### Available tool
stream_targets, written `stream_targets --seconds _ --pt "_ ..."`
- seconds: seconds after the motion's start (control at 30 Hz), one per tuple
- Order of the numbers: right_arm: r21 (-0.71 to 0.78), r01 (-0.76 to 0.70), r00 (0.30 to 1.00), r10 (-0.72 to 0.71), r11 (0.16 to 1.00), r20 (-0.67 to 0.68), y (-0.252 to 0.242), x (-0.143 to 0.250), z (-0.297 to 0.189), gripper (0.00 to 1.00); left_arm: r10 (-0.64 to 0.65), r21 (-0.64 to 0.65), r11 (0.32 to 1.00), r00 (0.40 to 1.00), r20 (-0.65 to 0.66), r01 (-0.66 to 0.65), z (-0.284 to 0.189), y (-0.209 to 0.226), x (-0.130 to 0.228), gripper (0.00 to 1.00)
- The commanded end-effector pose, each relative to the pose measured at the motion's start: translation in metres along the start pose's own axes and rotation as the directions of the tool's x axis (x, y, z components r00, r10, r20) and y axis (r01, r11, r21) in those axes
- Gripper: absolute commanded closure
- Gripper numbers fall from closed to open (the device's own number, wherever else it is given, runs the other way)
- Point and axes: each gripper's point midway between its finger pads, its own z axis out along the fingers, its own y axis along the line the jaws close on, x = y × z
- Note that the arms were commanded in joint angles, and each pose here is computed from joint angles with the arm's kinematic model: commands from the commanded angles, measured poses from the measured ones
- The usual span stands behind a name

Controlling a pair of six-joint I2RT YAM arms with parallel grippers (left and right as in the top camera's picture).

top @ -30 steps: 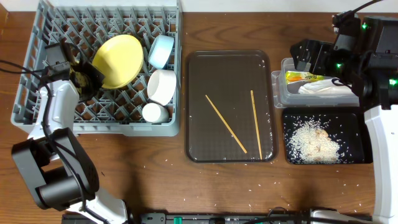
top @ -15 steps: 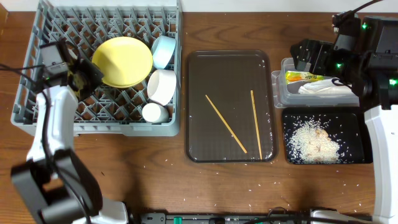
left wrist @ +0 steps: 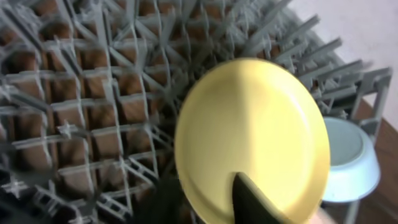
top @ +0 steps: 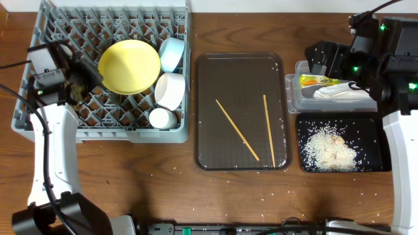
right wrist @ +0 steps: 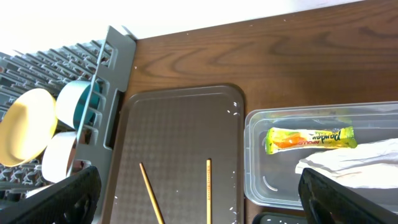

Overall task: Sort waste into correct bins and load items into the dishwasher
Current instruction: 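Push the yellow plate upright in the rack and release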

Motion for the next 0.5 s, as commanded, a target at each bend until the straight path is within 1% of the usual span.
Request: stream_targets --seconds 0.0,0.07,0.1,0.2,0.37,0.47 --pt "-0.001 0.006 1.000 -0.006 1.000 0.000 0.001 0.000 0.001 0.01 0.060 0.046 0.997 0.996 -0.064 -0.057 -0.002 -0.018 0.021 0.54" --pt "-0.001 0.006 1.000 -0.006 1.000 0.000 0.001 0.000 0.001 0.01 0.079 0.050 0.996 0.991 -0.110 -0.074 -0.002 -0.025 0.036 0.46" --pt "-0.001 0.006 1.000 -0.006 1.000 0.000 0.001 0.000 0.001 0.01 0.096 0.054 0.994 0.986 -0.136 -0.090 -0.002 -0.031 0.045 0.44" --pt "-0.001 0.006 1.000 -0.006 1.000 0.000 0.001 0.000 0.001 0.01 0.113 0.058 0.993 0.976 -0.185 -0.104 -0.001 -0.042 0.063 0.41" --pt "-0.001 0.006 1.000 -0.006 1.000 0.000 0.001 0.000 0.001 0.01 -0.058 -0.108 0.993 0.978 -0.202 0.037 0.010 -0.031 0.080 0.42" --pt "-0.001 0.006 1.000 -0.006 1.000 0.000 0.001 0.000 0.001 0.01 -0.094 -0.143 0.988 0.969 -0.227 0.062 0.022 -0.030 0.090 0.42"
